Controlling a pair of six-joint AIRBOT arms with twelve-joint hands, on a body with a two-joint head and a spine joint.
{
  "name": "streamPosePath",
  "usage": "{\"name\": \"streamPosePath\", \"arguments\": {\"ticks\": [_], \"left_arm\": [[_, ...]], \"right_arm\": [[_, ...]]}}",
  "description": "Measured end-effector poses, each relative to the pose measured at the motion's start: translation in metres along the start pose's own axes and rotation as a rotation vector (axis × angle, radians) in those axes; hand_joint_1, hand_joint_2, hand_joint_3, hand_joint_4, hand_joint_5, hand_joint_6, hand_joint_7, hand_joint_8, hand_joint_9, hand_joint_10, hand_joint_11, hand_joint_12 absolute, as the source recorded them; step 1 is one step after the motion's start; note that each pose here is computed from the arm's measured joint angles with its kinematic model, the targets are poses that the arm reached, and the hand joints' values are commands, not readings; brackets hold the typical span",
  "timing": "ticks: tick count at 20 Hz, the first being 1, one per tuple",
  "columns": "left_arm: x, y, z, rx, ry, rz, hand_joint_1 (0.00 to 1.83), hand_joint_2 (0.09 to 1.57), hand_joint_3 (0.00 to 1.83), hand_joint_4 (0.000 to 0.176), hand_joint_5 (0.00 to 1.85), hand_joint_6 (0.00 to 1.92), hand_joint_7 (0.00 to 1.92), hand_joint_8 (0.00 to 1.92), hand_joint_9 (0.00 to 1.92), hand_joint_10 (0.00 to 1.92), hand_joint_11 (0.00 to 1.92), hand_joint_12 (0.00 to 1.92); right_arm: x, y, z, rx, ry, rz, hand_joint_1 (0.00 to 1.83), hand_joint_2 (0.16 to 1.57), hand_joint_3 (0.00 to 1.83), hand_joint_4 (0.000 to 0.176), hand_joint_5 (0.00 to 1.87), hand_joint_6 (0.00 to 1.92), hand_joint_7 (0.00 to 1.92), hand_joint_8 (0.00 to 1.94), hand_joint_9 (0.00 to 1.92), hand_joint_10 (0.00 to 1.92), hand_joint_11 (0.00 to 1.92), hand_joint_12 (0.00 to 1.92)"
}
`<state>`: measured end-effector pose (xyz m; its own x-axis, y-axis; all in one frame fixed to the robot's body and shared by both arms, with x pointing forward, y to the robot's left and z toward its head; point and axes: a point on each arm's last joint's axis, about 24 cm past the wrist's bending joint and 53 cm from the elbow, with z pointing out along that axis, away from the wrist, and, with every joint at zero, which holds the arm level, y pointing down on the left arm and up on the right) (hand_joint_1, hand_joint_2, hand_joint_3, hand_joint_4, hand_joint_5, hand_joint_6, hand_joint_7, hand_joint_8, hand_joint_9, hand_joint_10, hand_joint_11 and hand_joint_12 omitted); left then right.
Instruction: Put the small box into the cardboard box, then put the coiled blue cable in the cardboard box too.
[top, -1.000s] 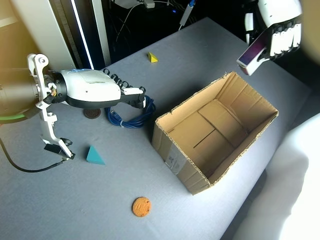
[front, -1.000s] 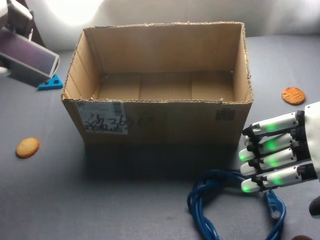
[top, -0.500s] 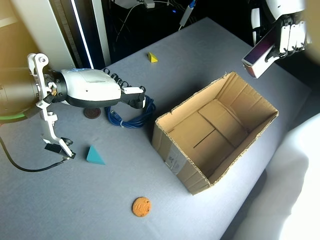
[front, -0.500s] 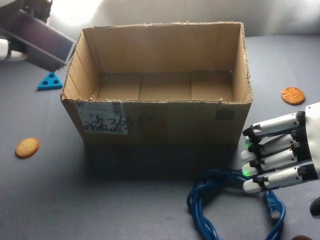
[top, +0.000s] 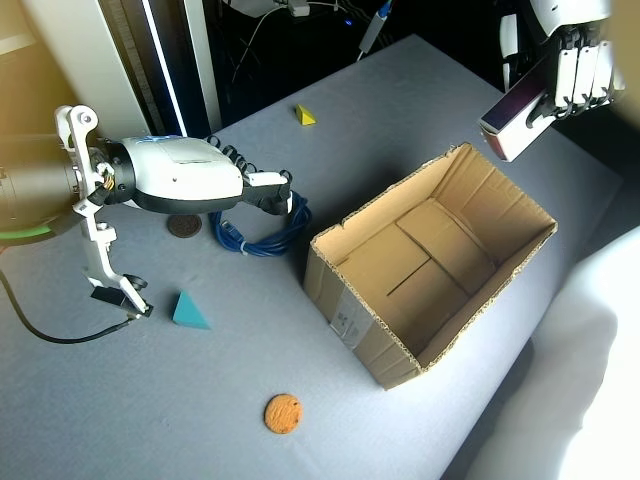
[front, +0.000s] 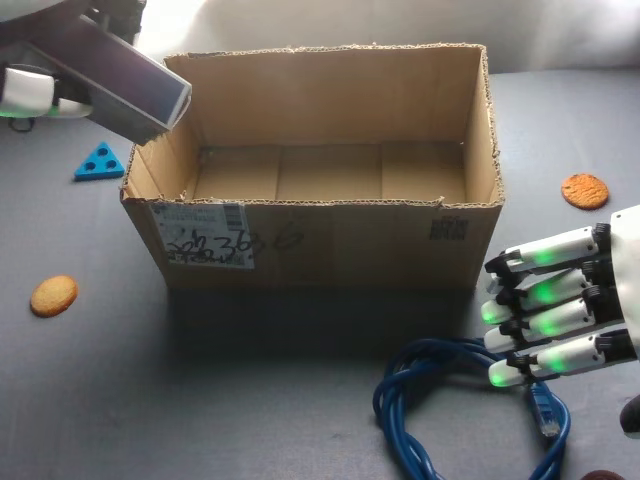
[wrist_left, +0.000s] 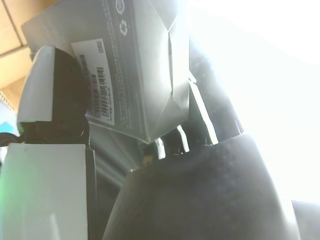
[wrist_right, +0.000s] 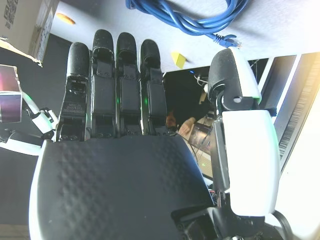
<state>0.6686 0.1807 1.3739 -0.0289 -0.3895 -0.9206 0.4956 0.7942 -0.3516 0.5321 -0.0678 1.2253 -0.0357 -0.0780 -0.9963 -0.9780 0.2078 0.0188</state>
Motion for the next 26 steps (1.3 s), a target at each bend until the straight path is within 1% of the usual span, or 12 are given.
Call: {"name": "streamPosePath", "arguments": {"ticks": [1, 3, 5, 8, 11, 13, 14, 19, 20, 22, 23, 26], "left_arm": [[0.003, -0.005, 0.003, 0.013, 0.01, -0.008, 1.34, 1.2, 0.0, 0.0, 0.81, 1.14, 0.82, 1.28, 0.7, 1.49, 0.48, 1.33], [0.013, -0.014, 0.009, 0.034, 0.036, -0.012, 1.35, 1.19, 0.0, 0.0, 0.84, 1.09, 0.85, 1.23, 0.72, 1.47, 0.5, 1.32], [0.022, -0.022, 0.014, 0.055, 0.06, -0.018, 1.35, 1.19, 0.0, 0.0, 0.82, 1.1, 0.84, 1.25, 0.72, 1.48, 0.5, 1.3], [0.032, -0.026, 0.02, 0.063, 0.083, -0.024, 1.35, 1.19, 0.0, 0.0, 0.83, 1.11, 0.83, 1.25, 0.71, 1.49, 0.49, 1.31], [0.036, -0.029, 0.027, 0.07, 0.09, -0.023, 1.35, 1.19, 0.0, 0.0, 0.83, 1.08, 0.81, 1.3, 0.72, 1.47, 0.52, 1.29], [0.038, -0.034, 0.033, 0.079, 0.093, -0.023, 1.35, 1.19, 0.0, 0.0, 0.83, 1.08, 0.81, 1.3, 0.72, 1.47, 0.52, 1.29], [0.04, -0.037, 0.036, 0.087, 0.098, -0.029, 1.35, 1.19, 0.0, 0.0, 0.84, 1.08, 0.84, 1.27, 0.72, 1.46, 0.51, 1.3], [0.044, -0.047, 0.047, 0.107, 0.106, -0.038, 1.34, 1.21, 0.0, 0.0, 0.79, 1.15, 0.81, 1.28, 0.69, 1.52, 0.47, 1.35], [0.044, -0.047, 0.049, 0.107, 0.106, -0.039, 1.35, 1.2, 0.0, 0.0, 0.8, 1.13, 0.85, 1.24, 0.71, 1.49, 0.48, 1.33], [0.046, -0.052, 0.052, 0.115, 0.109, -0.048, 1.35, 1.18, 0.0, 0.0, 0.83, 1.1, 0.88, 1.19, 0.74, 1.44, 0.52, 1.3], [0.047, -0.053, 0.053, 0.119, 0.111, -0.051, 1.35, 1.18, 0.0, 0.0, 0.83, 1.09, 0.87, 1.21, 0.75, 1.44, 0.53, 1.3], [0.049, -0.058, 0.057, 0.127, 0.115, -0.06, 1.35, 1.19, 0.0, 0.0, 0.83, 1.07, 0.85, 1.23, 0.72, 1.49, 0.51, 1.3]], "right_arm": [[0.0, 0.0, 0.0, -0.001, -0.001, 0.0, 0.58, 1.16, 0.0, 0.0, 0.5, 0.0, 0.52, 0.0, 0.5, 0.0, 0.0, 1.07], [0.0, 0.0, 0.0, 0.0, -0.001, -0.001, 0.59, 1.15, 0.0, 0.0, 0.55, 0.01, 0.56, 0.01, 0.53, 0.01, 0.0, 1.12], [0.0, 0.0, 0.0, -0.001, 0.0, -0.003, 0.54, 1.16, 0.0, 0.0, 0.52, 0.0, 0.53, 0.0, 0.5, 0.0, 0.0, 1.1], [0.0, 0.0, 0.0, -0.002, -0.002, -0.003, 0.58, 1.15, 0.0, 0.0, 0.54, 0.01, 0.55, 0.01, 0.52, 0.01, 0.0, 1.12], [0.0, 0.0, 0.0, -0.002, -0.001, -0.005, 0.59, 1.15, 0.0, 0.0, 0.55, 0.01, 0.55, 0.01, 0.52, 0.01, 0.0, 1.12], [-0.001, 0.0, 0.0, -0.002, -0.002, -0.004, 0.59, 1.15, 0.0, 0.0, 0.55, 0.01, 0.55, 0.01, 0.52, 0.01, 0.0, 1.12], [0.0, 0.001, 0.0, -0.003, -0.001, -0.006, 0.57, 1.15, 0.0, 0.0, 0.53, 0.0, 0.54, 0.0, 0.51, 0.0, 0.0, 1.1], [0.0, 0.001, 0.0, -0.004, -0.001, -0.007, 0.58, 1.15, 0.0, 0.0, 0.54, 0.01, 0.55, 0.0, 0.52, 0.01, 0.0, 1.12], [0.0, 0.001, 0.0, -0.004, -0.001, -0.007, 0.52, 1.17, 0.01, 0.0, 0.51, 0.0, 0.52, 0.0, 0.49, 0.0, 0.0, 1.07], [0.0, 0.002, 0.0, -0.007, -0.002, -0.009, 0.56, 1.16, 0.0, 0.0, 0.54, 0.01, 0.56, 0.01, 0.53, 0.02, 0.01, 1.1], [0.0, 0.002, 0.0, -0.007, -0.002, -0.013, 0.61, 1.14, 0.0, 0.0, 0.54, 0.01, 0.55, 0.01, 0.53, 0.01, 0.0, 1.12], [0.0, 0.002, 0.0, -0.007, -0.002, -0.022, 0.58, 1.15, 0.0, 0.0, 0.53, 0.0, 0.55, 0.0, 0.52, 0.01, 0.0, 1.13]]}}
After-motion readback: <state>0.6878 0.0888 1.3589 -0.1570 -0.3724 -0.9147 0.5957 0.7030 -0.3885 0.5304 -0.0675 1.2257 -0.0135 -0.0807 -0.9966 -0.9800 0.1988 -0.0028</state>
